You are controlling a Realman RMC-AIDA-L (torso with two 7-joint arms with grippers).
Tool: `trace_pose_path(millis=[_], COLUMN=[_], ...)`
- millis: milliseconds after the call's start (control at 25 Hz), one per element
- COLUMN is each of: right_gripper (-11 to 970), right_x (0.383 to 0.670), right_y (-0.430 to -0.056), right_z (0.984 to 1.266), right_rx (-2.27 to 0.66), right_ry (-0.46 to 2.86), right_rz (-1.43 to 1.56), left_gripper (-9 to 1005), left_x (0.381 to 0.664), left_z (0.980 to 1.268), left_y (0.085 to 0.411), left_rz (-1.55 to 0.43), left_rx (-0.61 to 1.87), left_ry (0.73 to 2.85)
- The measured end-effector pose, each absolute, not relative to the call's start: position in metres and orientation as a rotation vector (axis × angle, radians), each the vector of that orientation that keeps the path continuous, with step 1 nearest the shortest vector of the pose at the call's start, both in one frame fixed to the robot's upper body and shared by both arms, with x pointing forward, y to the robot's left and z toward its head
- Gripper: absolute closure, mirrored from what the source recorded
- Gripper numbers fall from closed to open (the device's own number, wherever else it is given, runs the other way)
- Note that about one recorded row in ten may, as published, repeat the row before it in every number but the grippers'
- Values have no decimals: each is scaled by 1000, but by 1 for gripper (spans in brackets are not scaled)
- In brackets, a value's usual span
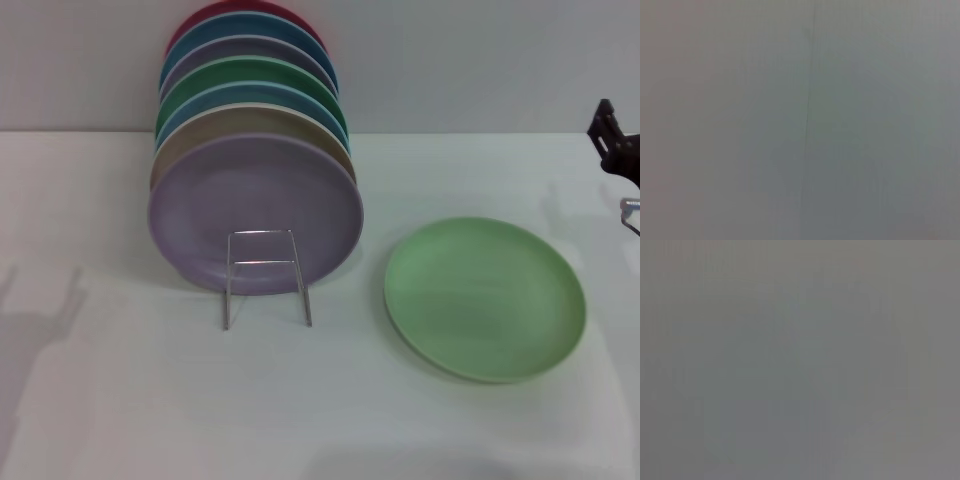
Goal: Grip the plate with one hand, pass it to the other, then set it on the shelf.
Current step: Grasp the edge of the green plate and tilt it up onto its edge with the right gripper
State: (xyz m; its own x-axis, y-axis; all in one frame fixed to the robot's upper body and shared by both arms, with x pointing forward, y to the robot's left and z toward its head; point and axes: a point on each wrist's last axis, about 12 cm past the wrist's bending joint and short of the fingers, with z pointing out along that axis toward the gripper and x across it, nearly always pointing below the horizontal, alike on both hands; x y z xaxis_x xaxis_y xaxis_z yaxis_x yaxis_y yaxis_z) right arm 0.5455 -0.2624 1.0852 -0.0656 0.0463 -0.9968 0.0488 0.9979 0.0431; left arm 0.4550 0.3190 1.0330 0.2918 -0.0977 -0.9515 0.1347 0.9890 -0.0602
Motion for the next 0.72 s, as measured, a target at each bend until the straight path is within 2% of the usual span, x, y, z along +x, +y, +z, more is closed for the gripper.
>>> trace_pose_path(millis=[280,720], right_gripper=[272,275], right_x=[561,556], right_y=[-279,-319], right_z=[1106,1144], right_rx=[62,20], right_ry=[1858,2110], right_rz=[182,407], left_gripper=[186,186], left_x=[453,458], left_z=[1033,1035], left_y=[320,318], left_rz=[-151,-157], left_rx=[32,37], left_ry=[1266,1255])
